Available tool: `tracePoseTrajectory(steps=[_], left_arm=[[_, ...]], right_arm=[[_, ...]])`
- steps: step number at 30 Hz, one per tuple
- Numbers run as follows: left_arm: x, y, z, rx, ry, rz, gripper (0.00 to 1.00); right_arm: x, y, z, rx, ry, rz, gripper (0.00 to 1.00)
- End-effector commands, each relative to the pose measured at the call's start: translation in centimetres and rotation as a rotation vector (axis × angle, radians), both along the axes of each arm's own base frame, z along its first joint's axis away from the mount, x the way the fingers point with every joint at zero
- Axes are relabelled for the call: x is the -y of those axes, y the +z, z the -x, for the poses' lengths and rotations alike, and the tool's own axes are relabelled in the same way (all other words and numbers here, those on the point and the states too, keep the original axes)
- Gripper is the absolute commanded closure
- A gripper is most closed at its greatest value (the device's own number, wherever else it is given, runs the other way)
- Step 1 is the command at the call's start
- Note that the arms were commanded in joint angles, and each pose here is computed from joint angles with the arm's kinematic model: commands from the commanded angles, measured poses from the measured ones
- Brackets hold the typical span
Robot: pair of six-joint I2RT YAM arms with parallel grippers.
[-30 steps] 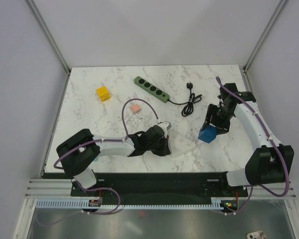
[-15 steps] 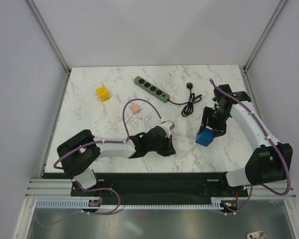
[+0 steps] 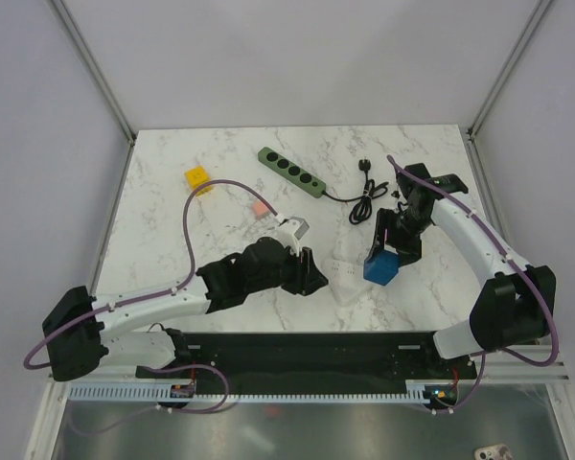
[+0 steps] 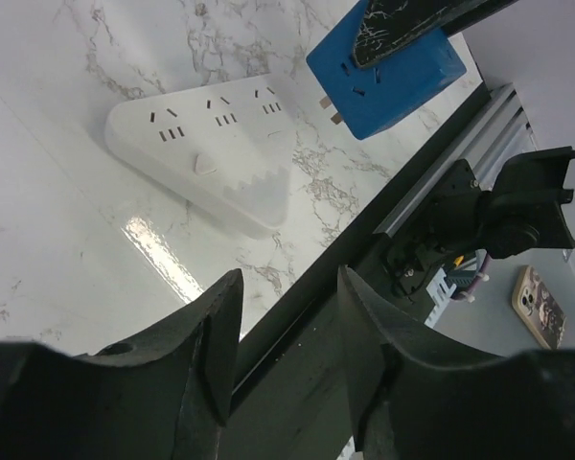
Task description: Insert the plug
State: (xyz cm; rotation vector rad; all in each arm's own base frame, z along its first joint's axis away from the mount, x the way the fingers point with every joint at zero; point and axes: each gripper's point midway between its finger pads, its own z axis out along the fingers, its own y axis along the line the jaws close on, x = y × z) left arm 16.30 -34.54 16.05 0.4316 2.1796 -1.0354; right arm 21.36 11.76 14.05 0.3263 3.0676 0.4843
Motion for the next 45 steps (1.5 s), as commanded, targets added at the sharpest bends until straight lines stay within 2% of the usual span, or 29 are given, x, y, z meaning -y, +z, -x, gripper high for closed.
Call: tracePoseTrajectory(steps=[1, 7, 11, 14, 15, 19, 22, 27, 30, 31, 32, 34, 35, 40, 45], left_arm=[[-1.7, 1.0, -0.2, 0.049, 0.009, -0.057, 0.48], [-2.5, 1.9, -0.7, 0.055, 0.024, -0.049, 0.41], [-1.6, 1.1, -0.3, 0.029, -0.022, -0.059, 0.34], [-1.0, 0.8, 0.1, 0.002, -0.046, -0.049, 0.32], [-0.8, 0.4, 0.2, -0.013, -0.05, -0.052, 0.32], [-1.1, 0.1, 0.0, -0.026, -0.025, -0.053, 0.3], [-1.6, -0.1, 0.0, -0.045, -0.017, -0.046, 0.31], [-2.3, 0.8, 1.1, -0.064, -0.066, 0.022, 0.31], [-2.5, 2.0, 2.3, -0.069, -0.126, 0.1, 0.31], [-2.3, 2.7, 2.3, -0.065, -0.135, 0.135, 0.3], [-2.4, 2.9, 3.0, -0.079, -0.164, 0.152, 0.3], [-2.1, 3.8, 3.0, -0.079, -0.171, 0.19, 0.3], [-2.0, 4.0, 3.1, -0.088, -0.178, 0.196, 0.3], [-1.8, 4.3, 3.0, -0.083, -0.176, 0.226, 0.3], [-1.7, 4.0, 2.7, -0.087, -0.172, 0.23, 0.29]], right_arm=[[-0.5, 1.6, -0.7, 0.06, -0.026, -0.029, 1.0], [-0.2, 1.6, -1.2, 0.077, -0.064, -0.006, 1.0], [-0.9, 2.3, -1.8, 0.101, -0.052, -0.045, 1.0], [-3.5, 4.0, -2.2, 0.124, -0.008, -0.211, 1.0], [-5.3, 5.5, -1.8, 0.118, 0.019, -0.339, 1.0], [-7.8, 9.0, -1.9, 0.161, 0.046, -0.541, 1.0], [-9.3, 13.1, -1.4, 0.236, 0.132, -0.717, 1.0], [-10.4, 18.4, -0.7, 0.445, 0.28, -0.883, 1.0], [-11.0, 22.7, 0.8, 0.62, 0.375, -1.026, 1.0], [-11.0, 24.6, 2.4, 0.635, 0.367, -1.082, 1.0], [-11.5, 26.2, 3.0, 0.753, 0.448, -1.15, 1.0], [-11.4, 28.6, 5.8, 0.826, 0.528, -1.246, 1.0], [-11.5, 30.0, 7.6, 0.85, 0.58, -1.319, 1.0], [-11.9, 32.6, 13.1, 0.907, 0.761, -1.426, 1.0], [-12.1, 33.4, 14.9, 0.9, 0.814, -1.449, 1.0]])
